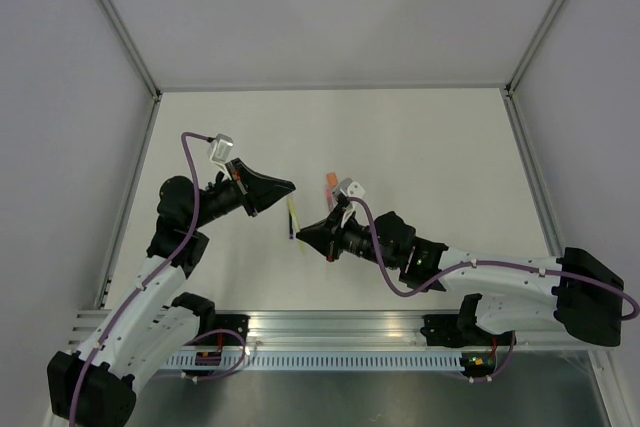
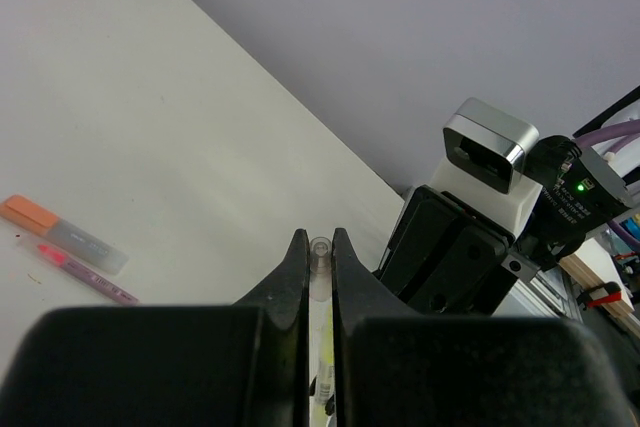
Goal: Insert the pens into the pen caps
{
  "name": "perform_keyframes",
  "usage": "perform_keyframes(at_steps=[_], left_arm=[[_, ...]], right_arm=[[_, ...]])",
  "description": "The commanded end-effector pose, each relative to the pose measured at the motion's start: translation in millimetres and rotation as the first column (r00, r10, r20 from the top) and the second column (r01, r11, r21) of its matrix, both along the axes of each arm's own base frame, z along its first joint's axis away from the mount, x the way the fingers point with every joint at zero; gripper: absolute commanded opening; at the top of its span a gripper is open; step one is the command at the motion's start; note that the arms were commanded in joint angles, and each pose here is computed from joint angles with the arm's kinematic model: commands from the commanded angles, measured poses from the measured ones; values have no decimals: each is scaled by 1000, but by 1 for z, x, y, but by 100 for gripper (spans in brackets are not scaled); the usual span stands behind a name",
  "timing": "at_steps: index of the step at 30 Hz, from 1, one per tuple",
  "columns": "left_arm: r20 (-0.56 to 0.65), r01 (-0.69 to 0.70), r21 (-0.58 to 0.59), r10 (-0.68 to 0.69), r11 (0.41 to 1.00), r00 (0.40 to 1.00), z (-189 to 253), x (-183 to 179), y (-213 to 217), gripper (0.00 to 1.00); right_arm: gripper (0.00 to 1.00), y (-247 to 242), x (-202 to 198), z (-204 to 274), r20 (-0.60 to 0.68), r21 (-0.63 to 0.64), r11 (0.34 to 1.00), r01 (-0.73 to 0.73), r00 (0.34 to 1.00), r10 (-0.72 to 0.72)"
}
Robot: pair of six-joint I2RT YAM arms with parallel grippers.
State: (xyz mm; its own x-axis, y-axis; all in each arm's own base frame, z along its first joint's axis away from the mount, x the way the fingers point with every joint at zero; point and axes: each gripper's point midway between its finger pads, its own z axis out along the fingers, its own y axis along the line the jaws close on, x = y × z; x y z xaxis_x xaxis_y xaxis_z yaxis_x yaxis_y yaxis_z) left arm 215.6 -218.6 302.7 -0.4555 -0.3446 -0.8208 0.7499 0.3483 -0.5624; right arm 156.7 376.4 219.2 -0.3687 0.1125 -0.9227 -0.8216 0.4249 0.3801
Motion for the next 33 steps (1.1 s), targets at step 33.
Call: perform_keyframes(at_steps=[33], left_arm=[[6,-17,-41,18,999,1000,23,0,2,2]], right_arm=[[0,-4,-2,8,21,13,1000,1,1000,-1]])
